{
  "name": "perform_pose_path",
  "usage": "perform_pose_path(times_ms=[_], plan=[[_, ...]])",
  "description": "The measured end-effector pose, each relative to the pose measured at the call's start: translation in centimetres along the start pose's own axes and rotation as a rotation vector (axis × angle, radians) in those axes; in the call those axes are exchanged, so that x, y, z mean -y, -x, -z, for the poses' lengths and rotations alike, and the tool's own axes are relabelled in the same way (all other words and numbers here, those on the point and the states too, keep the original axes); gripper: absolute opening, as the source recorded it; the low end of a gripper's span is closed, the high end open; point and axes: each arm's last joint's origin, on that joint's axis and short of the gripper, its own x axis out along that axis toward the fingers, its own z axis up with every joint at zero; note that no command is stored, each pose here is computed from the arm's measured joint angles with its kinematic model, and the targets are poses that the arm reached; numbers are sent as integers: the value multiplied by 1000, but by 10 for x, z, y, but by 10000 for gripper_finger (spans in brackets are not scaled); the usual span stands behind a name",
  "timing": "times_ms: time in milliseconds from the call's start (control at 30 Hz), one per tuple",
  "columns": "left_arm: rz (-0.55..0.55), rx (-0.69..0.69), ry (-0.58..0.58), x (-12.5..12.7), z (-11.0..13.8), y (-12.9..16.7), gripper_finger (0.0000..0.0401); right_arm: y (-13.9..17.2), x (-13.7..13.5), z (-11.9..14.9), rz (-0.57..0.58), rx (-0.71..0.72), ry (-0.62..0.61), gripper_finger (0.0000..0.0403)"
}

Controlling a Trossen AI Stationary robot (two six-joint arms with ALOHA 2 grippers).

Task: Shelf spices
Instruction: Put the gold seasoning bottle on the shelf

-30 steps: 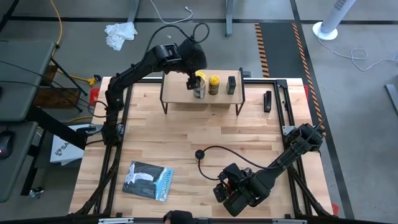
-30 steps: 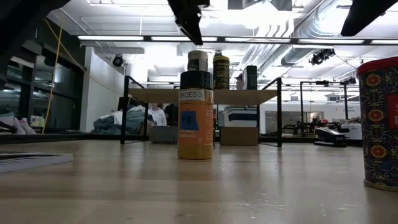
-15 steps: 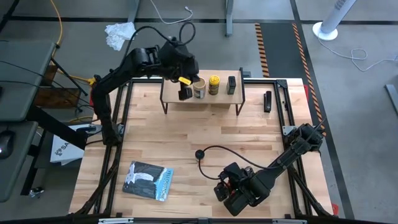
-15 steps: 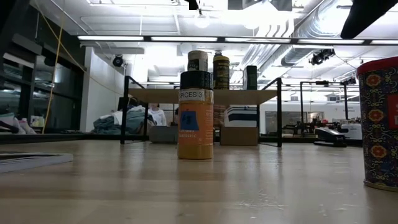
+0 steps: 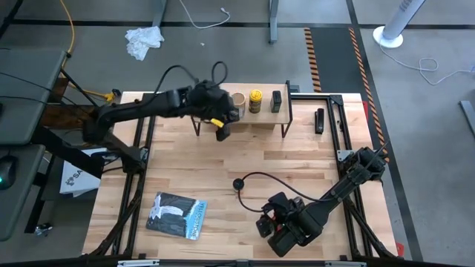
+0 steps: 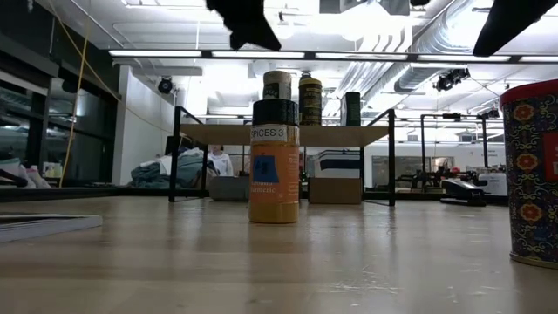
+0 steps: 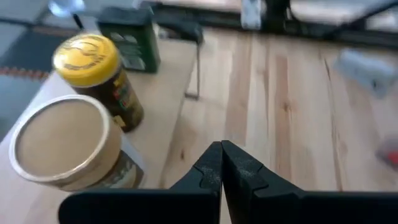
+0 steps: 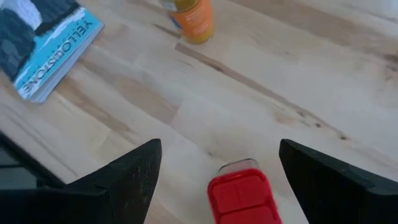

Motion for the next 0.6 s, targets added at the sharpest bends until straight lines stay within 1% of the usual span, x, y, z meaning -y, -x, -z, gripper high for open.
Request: perform_pose_path(times_ms=[67, 133, 233, 300, 367, 433, 500, 600], plan=[[-16, 83, 36, -3, 13, -3, 1, 0, 1, -1, 7, 17, 4, 323], [-23, 119, 63, -7, 23, -7, 0, 0, 1, -1, 9, 30, 6, 323], [-38, 63, 76, -10, 37, -17, 0, 0, 1, -2, 11, 33, 5, 323], [-66, 47, 64, -11, 41, -24, 0, -1, 1, -3, 13, 34, 2, 323], [-110, 64, 58, -13, 44, -30, 0, -2, 2, -5, 20, 36, 0, 323], [-141, 79, 85, -17, 46, -36, 0, -3, 1, -7, 24, 38, -5, 323], [-151, 71, 118, -21, 49, -41, 0, -4, 1, -9, 27, 39, -10, 323], [-158, 74, 133, -23, 50, -49, 0, -6, 1, -13, 31, 41, -19, 323]])
